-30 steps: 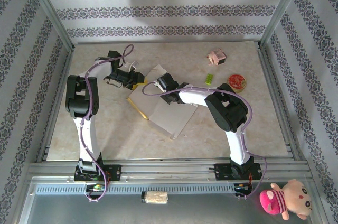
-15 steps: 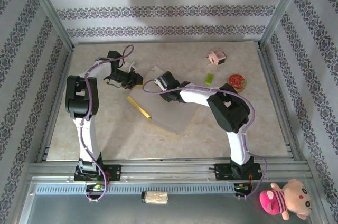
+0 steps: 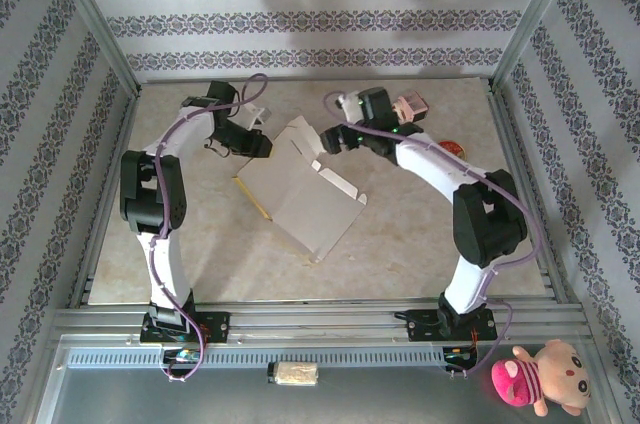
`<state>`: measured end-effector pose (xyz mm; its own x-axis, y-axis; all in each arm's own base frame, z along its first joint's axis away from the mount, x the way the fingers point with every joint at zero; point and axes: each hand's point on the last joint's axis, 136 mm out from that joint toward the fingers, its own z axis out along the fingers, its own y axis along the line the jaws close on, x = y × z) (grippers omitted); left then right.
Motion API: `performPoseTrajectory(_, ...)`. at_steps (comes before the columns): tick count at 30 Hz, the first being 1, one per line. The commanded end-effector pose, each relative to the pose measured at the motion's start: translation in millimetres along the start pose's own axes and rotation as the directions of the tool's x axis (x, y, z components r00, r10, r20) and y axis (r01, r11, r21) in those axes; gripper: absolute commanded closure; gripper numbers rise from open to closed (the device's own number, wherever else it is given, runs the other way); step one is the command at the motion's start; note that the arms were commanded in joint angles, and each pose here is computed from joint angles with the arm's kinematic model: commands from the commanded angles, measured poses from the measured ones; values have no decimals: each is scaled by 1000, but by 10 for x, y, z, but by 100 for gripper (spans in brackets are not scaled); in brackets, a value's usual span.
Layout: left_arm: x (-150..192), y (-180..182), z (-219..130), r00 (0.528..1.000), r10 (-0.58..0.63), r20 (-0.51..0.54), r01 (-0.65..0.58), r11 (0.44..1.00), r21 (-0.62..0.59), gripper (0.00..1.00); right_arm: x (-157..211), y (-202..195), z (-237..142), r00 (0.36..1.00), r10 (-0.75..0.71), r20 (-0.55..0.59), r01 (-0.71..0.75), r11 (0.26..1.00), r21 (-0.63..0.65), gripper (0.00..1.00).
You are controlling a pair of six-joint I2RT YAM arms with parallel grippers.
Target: Fold the paper box
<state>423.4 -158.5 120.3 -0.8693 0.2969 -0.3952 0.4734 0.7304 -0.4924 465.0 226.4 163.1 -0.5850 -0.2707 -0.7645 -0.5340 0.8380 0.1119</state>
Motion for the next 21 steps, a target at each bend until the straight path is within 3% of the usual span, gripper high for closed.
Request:
performPoseTrajectory(1,1,-169,-137,980,193,-47,-197,976,-95,94,19,125,159,999,-8,-47,-2,979,-202,5)
performPoseTrajectory(6,-19,-235,-147,950,300,-89,-311,934,-178,97,79,216,343,994,2,-111,-40,937,-346,11)
performPoseTrajectory(13,-104,-298,-206,923,380,-60,-382,889,-252,97,212,363,554,989,-13,-150,-43,932,-360,24)
performPoseTrajectory(18,-166,-347,-280,905,424,-22,-411,861,-299,97,304,412,645,986,20,-166,-73,946,-316,49)
performPoseTrajectory(21,-169,-389,-273,892,452,-7,-432,849,-304,97,330,482,663,989,40,-143,-81,950,-301,57)
